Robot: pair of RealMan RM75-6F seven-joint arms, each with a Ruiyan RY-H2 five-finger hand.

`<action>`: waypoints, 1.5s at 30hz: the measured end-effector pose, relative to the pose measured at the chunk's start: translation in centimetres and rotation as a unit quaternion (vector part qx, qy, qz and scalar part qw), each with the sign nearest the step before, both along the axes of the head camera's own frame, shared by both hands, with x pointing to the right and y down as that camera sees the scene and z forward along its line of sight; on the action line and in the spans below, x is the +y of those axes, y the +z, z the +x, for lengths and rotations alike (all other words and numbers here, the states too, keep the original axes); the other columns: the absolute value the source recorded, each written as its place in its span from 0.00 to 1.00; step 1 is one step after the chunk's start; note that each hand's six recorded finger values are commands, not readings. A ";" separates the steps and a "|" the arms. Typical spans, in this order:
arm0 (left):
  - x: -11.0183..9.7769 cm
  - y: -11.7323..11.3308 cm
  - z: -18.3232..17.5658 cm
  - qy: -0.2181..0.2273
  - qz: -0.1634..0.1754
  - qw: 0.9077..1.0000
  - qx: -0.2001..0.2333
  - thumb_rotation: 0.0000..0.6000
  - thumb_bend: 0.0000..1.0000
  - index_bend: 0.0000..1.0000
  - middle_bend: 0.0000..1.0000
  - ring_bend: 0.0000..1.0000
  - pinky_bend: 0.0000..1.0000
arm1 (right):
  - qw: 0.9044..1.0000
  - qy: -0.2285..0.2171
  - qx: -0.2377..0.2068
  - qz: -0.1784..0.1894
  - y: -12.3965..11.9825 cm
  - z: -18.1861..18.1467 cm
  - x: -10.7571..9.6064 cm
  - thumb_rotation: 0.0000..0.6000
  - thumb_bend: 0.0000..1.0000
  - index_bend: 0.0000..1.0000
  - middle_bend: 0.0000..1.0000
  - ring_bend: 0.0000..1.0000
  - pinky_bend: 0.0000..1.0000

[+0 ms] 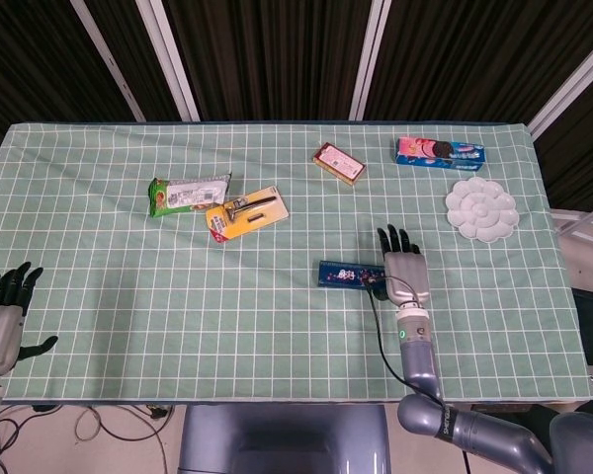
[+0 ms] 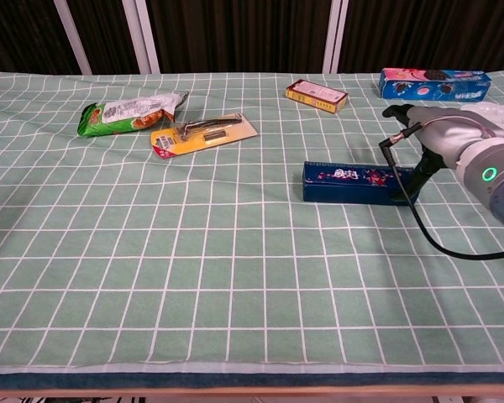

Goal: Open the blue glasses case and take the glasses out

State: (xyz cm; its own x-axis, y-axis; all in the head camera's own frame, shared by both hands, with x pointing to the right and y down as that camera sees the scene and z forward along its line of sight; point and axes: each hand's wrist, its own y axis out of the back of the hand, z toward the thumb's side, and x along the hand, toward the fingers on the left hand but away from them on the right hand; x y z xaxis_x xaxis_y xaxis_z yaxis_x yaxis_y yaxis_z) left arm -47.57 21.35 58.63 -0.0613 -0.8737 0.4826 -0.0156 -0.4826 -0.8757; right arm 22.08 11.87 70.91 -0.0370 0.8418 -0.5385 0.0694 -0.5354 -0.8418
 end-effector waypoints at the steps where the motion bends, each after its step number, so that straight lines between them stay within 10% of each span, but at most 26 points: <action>1: 0.0 0.0 0.0 -0.001 0.000 1.000 0.001 1.00 0.01 0.00 0.00 0.00 0.00 | 1.000 -0.001 0.000 -0.001 0.0 -0.1 0.0 1.00 0.08 0.00 0.00 0.00 0.23; 14: 0.0 -0.1 0.0 -0.005 0.001 1.000 0.008 1.00 0.01 0.00 0.00 0.00 0.00 | 1.000 -0.011 0.004 -0.010 0.0 -1.2 -0.7 1.00 0.11 0.00 0.00 0.00 0.23; 27: 0.0 -0.1 0.0 -0.006 -0.001 1.000 0.017 1.00 0.01 0.00 0.00 0.00 0.00 | 0.996 -0.039 -0.073 -0.018 -2.4 -5.5 0.3 1.00 0.40 0.17 0.04 0.00 0.23; 45: 0.0 -0.1 0.1 -0.008 -0.006 1.000 0.026 1.00 0.01 0.00 0.00 0.00 0.00 | 0.995 -0.050 -0.046 -0.072 -1.5 -8.2 0.3 1.00 0.46 0.19 0.03 0.00 0.23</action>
